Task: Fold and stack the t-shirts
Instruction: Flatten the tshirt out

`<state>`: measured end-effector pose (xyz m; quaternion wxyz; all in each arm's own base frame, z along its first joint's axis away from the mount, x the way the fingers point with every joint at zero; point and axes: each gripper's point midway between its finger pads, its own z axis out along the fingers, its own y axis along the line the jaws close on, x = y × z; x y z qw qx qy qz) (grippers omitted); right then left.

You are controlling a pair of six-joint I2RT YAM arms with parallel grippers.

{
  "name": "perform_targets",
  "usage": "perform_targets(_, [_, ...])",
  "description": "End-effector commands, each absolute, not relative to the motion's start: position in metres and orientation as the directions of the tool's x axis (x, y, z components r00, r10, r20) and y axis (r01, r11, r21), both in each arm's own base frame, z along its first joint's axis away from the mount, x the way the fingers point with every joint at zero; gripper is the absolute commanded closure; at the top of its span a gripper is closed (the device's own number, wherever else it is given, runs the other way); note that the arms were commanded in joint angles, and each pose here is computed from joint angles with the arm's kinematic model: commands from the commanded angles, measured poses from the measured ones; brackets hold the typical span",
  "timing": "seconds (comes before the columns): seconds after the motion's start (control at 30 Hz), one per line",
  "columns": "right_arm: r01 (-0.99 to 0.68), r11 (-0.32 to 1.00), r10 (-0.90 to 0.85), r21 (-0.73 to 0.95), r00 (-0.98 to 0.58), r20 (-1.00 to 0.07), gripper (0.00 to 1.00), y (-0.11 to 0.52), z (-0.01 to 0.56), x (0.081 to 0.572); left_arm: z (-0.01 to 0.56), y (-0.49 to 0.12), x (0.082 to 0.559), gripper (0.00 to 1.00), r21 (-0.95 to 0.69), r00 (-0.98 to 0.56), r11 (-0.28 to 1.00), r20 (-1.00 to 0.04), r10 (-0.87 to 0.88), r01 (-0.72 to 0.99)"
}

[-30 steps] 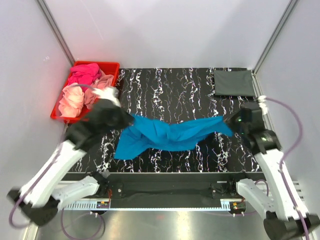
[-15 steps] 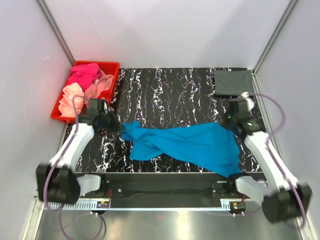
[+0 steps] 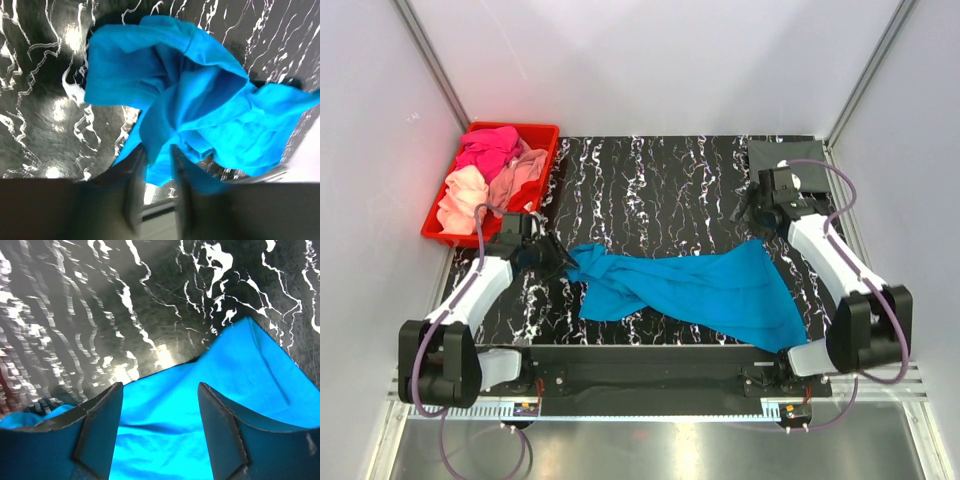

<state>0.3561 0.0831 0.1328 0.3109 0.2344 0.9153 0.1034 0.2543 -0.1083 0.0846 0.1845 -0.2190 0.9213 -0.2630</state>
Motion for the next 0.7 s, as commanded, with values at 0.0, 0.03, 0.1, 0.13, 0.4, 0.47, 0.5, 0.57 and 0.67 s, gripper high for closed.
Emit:
perform_targets(0.0, [0.418, 0.84, 0.542, 0.346, -0.664, -0.515, 0.3, 0.074, 0.156, 0.331, 0.101, -0.082, 0.277, 0.49, -0.488, -0.764, 0.822, -0.396, -0.509, -0.295])
perform_targets(0.03, [0.424, 0.831, 0.555, 0.359, -0.66, -0.507, 0.3, 0.074, 0.158, 0.325, 0.102, -0.071, 0.277, 0.47, -0.445, -0.741, 0.837, -0.435, -0.512, -0.317])
perform_targets(0.1, [0.425, 0.822, 0.569, 0.379, -0.654, -0.5, 0.3, 0.074, 0.16, 0.308, 0.118, -0.05, 0.275, 0.41, -0.394, -0.669, 0.853, -0.535, -0.516, -0.342])
perform_targets(0.13, [0.435, 0.813, 0.581, 0.387, -0.653, -0.485, 0.31, 0.074, 0.158, 0.301, 0.127, -0.045, 0.275, 0.34, -0.378, -0.648, 0.868, -0.58, -0.494, -0.323])
perform_targets(0.4, [0.575, 0.684, 0.729, 0.45, -0.574, -0.374, 0.38, 0.073, 0.121, 0.261, 0.145, -0.095, 0.268, 0.23, -0.193, -0.73, 0.979, -0.661, -0.173, -0.057])
perform_targets(0.47, [0.616, 0.664, 0.748, 0.425, -0.551, -0.371, 0.41, 0.065, 0.11, 0.261, 0.131, -0.103, 0.262, 0.23, -0.206, -0.748, 0.978, -0.644, -0.159, -0.031])
perform_targets(0.5, [0.639, 0.654, 0.757, 0.406, -0.547, -0.359, 0.43, 0.063, 0.101, 0.258, 0.13, -0.108, 0.259, 0.23, -0.217, -0.751, 0.976, -0.642, -0.15, -0.01])
perform_targets(0.57, [0.677, 0.628, 0.778, 0.383, -0.537, -0.326, 0.47, 0.061, 0.084, 0.259, 0.129, -0.116, 0.254, 0.23, -0.239, -0.76, 0.971, -0.634, -0.14, 0.021])
perform_targets(0.67, [0.718, 0.606, 0.794, 0.341, -0.523, -0.31, 0.5, 0.056, 0.064, 0.258, 0.125, -0.118, 0.25, 0.23, -0.244, -0.773, 0.969, -0.62, -0.132, 0.031])
